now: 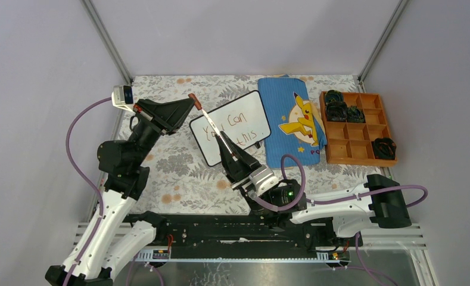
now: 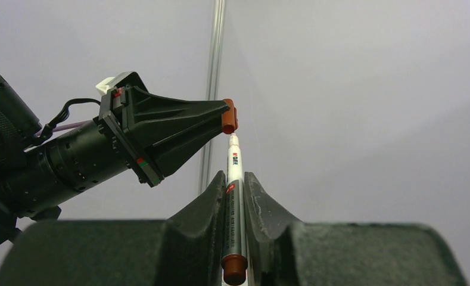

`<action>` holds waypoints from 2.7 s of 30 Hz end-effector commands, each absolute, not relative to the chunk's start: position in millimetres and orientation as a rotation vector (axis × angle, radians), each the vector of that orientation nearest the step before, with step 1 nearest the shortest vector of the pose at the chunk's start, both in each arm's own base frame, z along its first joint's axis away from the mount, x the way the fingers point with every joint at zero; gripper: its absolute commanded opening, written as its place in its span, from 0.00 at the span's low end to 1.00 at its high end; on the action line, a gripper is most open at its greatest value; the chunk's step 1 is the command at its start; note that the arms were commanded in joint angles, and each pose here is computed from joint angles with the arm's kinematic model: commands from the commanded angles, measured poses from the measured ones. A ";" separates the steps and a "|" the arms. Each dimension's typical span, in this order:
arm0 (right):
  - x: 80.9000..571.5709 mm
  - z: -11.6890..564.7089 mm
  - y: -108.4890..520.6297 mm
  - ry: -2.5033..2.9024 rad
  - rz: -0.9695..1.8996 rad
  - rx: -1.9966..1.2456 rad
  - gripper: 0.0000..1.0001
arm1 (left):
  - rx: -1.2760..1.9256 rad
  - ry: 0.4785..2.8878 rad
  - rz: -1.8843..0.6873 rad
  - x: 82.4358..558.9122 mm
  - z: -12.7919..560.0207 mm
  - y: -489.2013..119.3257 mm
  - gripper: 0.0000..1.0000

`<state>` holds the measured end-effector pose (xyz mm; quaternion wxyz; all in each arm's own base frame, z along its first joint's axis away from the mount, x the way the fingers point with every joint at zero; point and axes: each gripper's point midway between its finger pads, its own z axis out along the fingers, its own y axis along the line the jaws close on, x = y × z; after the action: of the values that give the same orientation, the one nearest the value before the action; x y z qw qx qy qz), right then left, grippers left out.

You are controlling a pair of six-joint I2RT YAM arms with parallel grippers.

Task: Write a sentence on the whiteboard
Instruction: Close the whiteboard marker at the center of the board.

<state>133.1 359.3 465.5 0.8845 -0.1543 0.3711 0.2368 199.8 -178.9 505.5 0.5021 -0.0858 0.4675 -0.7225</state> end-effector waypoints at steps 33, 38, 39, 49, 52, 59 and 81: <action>130.7 500.7 324.6 0.716 0.584 -0.128 0.00 | -0.265 1.111 -1.671 204.3 508.4 -169.1 0.00; 129.7 500.4 324.7 0.715 0.597 -0.127 0.00 | -0.271 1.108 -1.667 205.3 509.3 -168.3 0.00; 129.5 500.4 324.8 0.715 0.600 -0.126 0.00 | -0.272 1.107 -1.666 205.7 509.3 -168.1 0.00; 130.1 499.5 326.4 0.717 0.600 -0.127 0.00 | -0.260 1.100 -1.676 204.0 511.4 -169.1 0.00; 130.5 499.2 327.1 0.719 0.594 -0.128 0.00 | -0.256 1.098 -1.680 202.2 511.8 -169.0 0.00; 131.2 499.0 327.5 0.723 0.589 -0.127 0.00 | -0.250 1.093 -1.687 199.4 512.6 -168.7 0.00; 132.4 499.5 330.8 0.727 0.575 -0.128 0.00 | -0.218 1.078 -1.726 190.2 516.4 -170.8 0.00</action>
<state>134.5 361.6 465.2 0.8809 -0.1447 0.3782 0.2451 209.0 -171.4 499.1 0.5178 -0.1190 0.4756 -0.7011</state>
